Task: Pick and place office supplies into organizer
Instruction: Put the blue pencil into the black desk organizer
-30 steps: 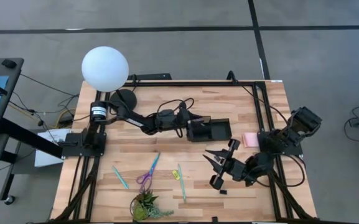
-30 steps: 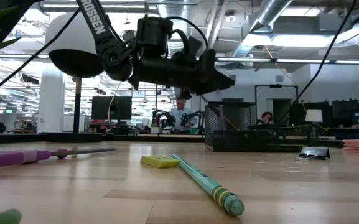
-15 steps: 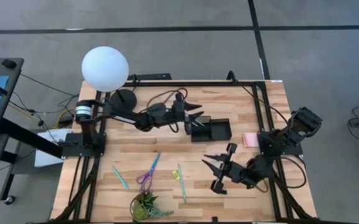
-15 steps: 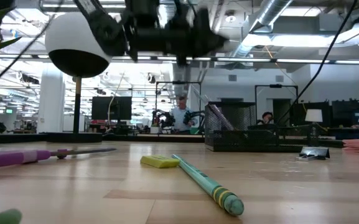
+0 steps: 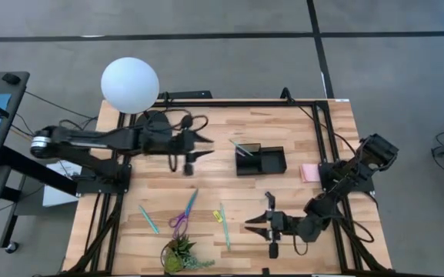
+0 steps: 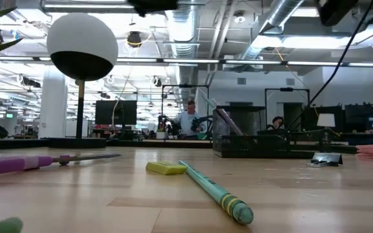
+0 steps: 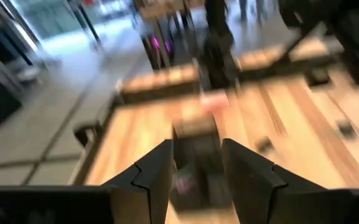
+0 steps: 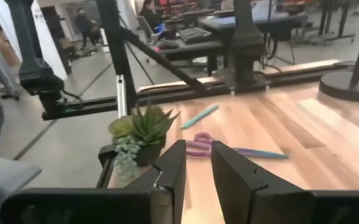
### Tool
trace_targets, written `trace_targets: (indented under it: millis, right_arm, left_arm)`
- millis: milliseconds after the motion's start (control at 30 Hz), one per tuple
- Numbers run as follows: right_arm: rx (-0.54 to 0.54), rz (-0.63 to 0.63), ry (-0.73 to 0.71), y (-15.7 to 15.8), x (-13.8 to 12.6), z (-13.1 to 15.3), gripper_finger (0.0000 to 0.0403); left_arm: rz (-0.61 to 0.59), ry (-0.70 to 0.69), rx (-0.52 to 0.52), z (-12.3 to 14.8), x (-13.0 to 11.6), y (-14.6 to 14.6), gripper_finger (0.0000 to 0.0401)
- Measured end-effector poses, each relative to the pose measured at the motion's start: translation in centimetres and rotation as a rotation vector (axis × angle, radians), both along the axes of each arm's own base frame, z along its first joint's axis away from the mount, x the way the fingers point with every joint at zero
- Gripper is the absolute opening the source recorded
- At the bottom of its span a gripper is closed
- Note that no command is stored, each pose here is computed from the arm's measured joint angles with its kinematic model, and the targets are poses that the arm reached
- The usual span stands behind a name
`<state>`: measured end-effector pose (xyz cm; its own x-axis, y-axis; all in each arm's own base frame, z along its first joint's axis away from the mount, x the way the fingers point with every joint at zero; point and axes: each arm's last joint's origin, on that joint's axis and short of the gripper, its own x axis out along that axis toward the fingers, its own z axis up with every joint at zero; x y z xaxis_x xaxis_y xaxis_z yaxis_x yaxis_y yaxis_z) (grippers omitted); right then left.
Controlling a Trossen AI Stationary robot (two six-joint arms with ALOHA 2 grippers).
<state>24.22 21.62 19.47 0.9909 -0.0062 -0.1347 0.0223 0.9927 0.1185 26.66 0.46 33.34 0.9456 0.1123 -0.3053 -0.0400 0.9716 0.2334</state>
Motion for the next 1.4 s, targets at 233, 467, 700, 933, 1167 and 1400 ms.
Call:
trace_targets:
  millis: [233, 467, 700, 933, 1167, 1400]
  right_arm:
    - [0.010, 0.000, 0.037, -2.8, 2.5, -0.3, 0.0079]
    - [0.052, 0.187, 0.091, -4.9, 4.2, -0.5, 0.0106]
    - [0.196, 0.355, 0.118, -2.8, 7.6, -3.9, 0.0101]
    - [0.213, 0.281, 0.258, -0.3, 12.7, -5.9, 0.0067]
    - [0.140, 0.115, 0.712, 1.4, 13.8, -3.3, 0.0007]
    - [0.240, 0.017, 0.725, 2.7, 13.9, -0.6, 0.0002]
  left_arm:
    - [0.088, 0.335, -0.132, -1.5, -5.0, -2.5, 0.0135]
    - [0.109, 0.482, -0.213, -3.4, -6.3, -5.1, 0.0135]
    - [0.046, 0.401, -0.213, -5.3, -5.9, -6.8, 0.0135]
    - [0.049, 0.397, -0.206, -5.9, -5.8, -7.1, 0.0135]
    - [0.058, 0.400, -0.200, -5.9, -5.9, -7.0, 0.0135]
    - [0.070, 0.395, -0.193, -5.9, -5.9, -7.0, 0.0135]
